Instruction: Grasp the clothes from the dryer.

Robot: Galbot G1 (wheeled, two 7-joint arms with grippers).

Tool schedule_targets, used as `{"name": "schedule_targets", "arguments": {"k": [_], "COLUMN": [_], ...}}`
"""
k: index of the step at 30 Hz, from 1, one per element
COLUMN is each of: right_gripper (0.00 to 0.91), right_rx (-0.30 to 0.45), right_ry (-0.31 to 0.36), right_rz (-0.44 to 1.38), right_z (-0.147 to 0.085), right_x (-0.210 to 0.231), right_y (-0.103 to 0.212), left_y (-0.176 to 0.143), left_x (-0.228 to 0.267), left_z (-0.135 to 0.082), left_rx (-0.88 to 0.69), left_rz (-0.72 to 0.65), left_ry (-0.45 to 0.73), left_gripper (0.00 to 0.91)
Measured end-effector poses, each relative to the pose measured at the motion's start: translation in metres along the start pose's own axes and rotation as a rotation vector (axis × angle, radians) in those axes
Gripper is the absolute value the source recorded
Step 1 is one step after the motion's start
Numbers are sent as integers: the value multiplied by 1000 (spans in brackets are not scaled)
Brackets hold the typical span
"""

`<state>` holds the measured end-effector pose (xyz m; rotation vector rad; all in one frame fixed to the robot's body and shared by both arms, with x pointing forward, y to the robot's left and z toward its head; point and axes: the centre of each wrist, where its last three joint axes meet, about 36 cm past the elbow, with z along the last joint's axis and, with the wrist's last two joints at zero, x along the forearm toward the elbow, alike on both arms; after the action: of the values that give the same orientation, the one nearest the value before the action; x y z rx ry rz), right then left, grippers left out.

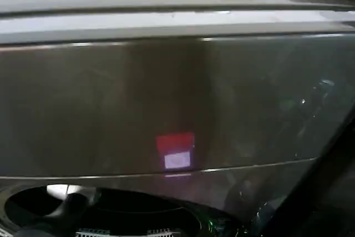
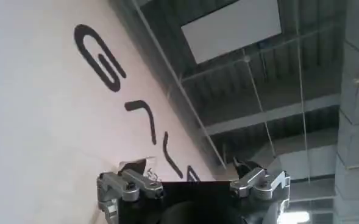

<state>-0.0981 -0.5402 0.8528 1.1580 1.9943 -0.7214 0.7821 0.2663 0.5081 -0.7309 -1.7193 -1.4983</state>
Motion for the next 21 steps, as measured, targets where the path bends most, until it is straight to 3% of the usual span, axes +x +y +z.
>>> {"name": "schedule_targets", "arguments": {"k": [1, 2, 4, 8, 21], "right_gripper": [907, 907, 907, 907, 907], "right_rx": [0, 0, 0, 0, -1], "right_ry": [0, 0, 0, -1, 1], "right_rz": [0, 1, 2, 1, 8], "right_z": [0, 0, 0, 0, 1], "right_x": [0, 0, 0, 0, 0], "right_y": [0, 0, 0, 0, -2], "left_y": [-2, -3, -5, -7, -11], "left_x": [-1, -3, -5, -7, -11], "left_z": [0, 1, 2, 4, 7], "left_rx": [-5, -10, -16, -25, -18], "left_rz": [5, 11, 19, 29, 46], "left_ry": [7, 14, 24, 40, 42], "left_gripper": [660, 341, 91, 0, 0]}}
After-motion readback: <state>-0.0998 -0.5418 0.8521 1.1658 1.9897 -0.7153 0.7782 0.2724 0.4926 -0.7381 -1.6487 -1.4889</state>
